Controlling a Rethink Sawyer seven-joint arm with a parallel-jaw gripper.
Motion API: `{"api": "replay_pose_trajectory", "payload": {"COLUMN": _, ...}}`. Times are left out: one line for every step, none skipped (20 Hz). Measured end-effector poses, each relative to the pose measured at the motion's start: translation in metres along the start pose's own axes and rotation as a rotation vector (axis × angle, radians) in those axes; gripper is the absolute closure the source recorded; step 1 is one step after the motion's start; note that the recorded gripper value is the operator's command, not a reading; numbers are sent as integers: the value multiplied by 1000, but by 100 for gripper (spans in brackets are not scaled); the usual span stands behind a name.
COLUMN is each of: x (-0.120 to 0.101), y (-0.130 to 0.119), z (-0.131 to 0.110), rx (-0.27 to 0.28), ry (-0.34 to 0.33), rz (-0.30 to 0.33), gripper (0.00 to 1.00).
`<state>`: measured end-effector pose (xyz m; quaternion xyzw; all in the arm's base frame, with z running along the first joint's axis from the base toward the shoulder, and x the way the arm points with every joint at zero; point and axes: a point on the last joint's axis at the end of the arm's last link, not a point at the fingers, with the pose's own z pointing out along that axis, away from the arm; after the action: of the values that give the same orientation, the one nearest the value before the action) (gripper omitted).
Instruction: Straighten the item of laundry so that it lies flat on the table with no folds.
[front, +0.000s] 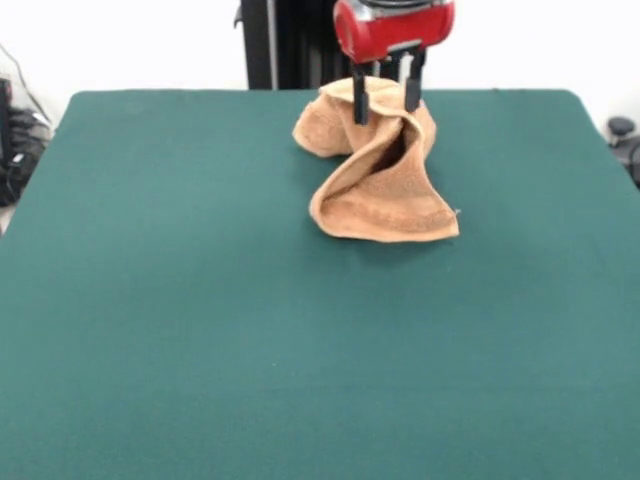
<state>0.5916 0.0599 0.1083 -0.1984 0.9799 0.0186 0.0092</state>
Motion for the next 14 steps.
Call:
{"api": "replay_pose_trajectory", "payload": {"x": -4, "y": -3, "z": -3, "rx": 4, "ry": 3, "rz": 5, "gripper": 0}}
{"api": "replay_pose_trajectory", "payload": {"x": -9, "y": -9, "z": -9, "rx": 10, "ry": 6, "rz": 13, "gripper": 0}}
{"api": "replay_pose_trajectory", "payload": {"x": -15, "y": -14, "z": -14, "rx": 15, "ry": 7, "rz": 21, "gripper": 0}}
{"api": "replay_pose_trajectory", "payload": {"x": -20, "y": -18, "z": -17, "rx": 19, "ry": 5, "rz": 27, "gripper": 0}}
{"api": "replay_pose_trajectory", "payload": {"x": -25, "y": -22, "z": -20, "rx": 22, "ry": 4, "rz": 32, "gripper": 0}}
{"api": "replay_pose_trajectory", "payload": {"x": -29, "y": -25, "z": -22, "rx": 26, "ry": 0, "rz": 37, "gripper": 0}}
{"api": "replay_pose_trajectory", "payload": {"x": -31, "y": -27, "z": -23, "rx": 28, "ry": -3, "rz": 40, "gripper": 0}}
{"api": "replay_pose_trajectory", "payload": {"x": -40, "y": -34, "z": -27, "rx": 37, "ry": -19, "rz": 46, "gripper": 0}}
{"api": "replay_pose_trajectory", "payload": {"x": -44, "y": -36, "z": -28, "rx": 40, "ry": -26, "rz": 48, "gripper": 0}}
{"api": "replay_pose_trajectory", "payload": {"x": -49, "y": -38, "z": -29, "rx": 44, "ry": -35, "rz": 50, "gripper": 0}}
{"api": "replay_pose_trajectory", "payload": {"x": -53, "y": -41, "z": -31, "rx": 48, "ry": -43, "rz": 52, "gripper": 0}}
{"api": "replay_pose_trajectory", "payload": {"x": -56, "y": -43, "z": -32, "rx": 50, "ry": -49, "rz": 54, "gripper": 0}}
{"api": "replay_pose_trajectory", "payload": {"x": -59, "y": -43, "z": -32, "rx": 52, "ry": -53, "rz": 54, "gripper": 0}}
{"api": "replay_pose_trajectory", "payload": {"x": -65, "y": -45, "z": -31, "rx": 53, "ry": -61, "rz": 55, "gripper": 0}}
